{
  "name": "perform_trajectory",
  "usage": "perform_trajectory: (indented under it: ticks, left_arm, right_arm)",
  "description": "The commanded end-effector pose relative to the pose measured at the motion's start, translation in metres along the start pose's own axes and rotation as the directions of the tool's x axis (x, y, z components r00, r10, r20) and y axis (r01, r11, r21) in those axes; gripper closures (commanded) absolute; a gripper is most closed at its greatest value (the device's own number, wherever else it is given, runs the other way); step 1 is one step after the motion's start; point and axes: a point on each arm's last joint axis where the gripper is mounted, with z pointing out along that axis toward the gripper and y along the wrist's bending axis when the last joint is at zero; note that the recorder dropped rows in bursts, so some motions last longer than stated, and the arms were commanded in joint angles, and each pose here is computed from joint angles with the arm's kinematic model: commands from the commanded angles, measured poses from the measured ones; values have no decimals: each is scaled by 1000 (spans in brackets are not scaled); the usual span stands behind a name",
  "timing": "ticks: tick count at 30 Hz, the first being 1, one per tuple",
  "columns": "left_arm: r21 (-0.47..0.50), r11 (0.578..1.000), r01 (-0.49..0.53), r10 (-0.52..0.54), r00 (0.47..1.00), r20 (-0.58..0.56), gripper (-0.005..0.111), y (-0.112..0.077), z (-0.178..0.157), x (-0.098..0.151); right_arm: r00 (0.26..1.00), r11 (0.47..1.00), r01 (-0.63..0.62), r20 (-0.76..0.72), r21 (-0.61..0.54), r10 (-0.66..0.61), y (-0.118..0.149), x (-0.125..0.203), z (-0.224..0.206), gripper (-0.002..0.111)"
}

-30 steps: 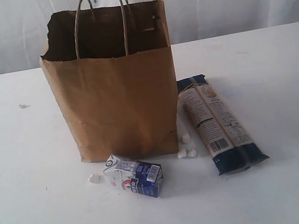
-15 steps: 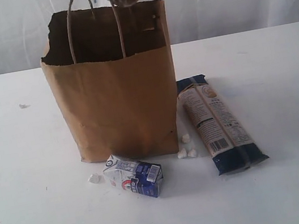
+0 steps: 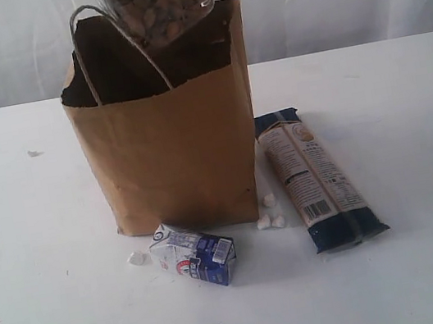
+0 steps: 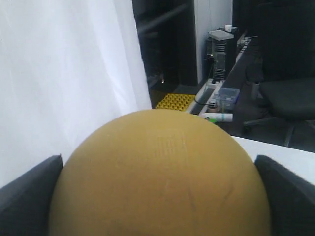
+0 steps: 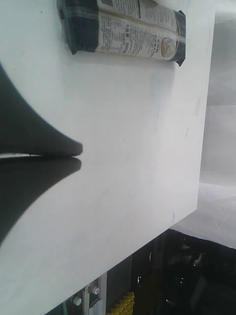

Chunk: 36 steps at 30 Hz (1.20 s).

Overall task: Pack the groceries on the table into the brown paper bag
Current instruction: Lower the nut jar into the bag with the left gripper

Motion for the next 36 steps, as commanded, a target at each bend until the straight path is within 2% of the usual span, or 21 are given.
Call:
perform_trajectory:
  ticks: [1,3,5,7,12,15,22,24,36]
  left_arm:
    - [-154,988,2,7,998,60,107,11,-5,-9]
    - [-213,977,6,10,997,73,107,17,-6,-10]
    - [-218,976,6,10,997,74,107,17,-6,-10]
    - [-171,985,7,4,998,64,107,13,-5,-9]
    - [20,1000,13,-14,1000,7,107,-4,-2,1]
    - [69,998,7,-3,998,-55,107,-8,0,13]
    - [51,999,5,4,984,-177,107,-7,4,46]
    - [48,998,-31,40,981,-191,107,-6,5,51]
    - [26,995,-95,99,977,-190,107,-3,6,54]
  right_arm:
    - [1000,1000,-5,7,6,5,0,-1,0,108]
    - [1000,1000,-5,7,6,5,0,-1,0,108]
    - [1000,1000,-5,7,6,5,0,-1,0,108]
    - [1000,1000,-5,7,6,5,0,-1,0,108]
    - [1000,1000,-5,7,6,5,0,-1,0,108]
    - [1000,1000,-5,7,6,5,0,-1,0,108]
    - [1000,1000,-5,7,6,5,0,-1,0,108]
    - [1000,1000,-5,7,6,5,0,-1,0,108]
    - [1000,1000,-5,7,6,5,0,-1,0,108]
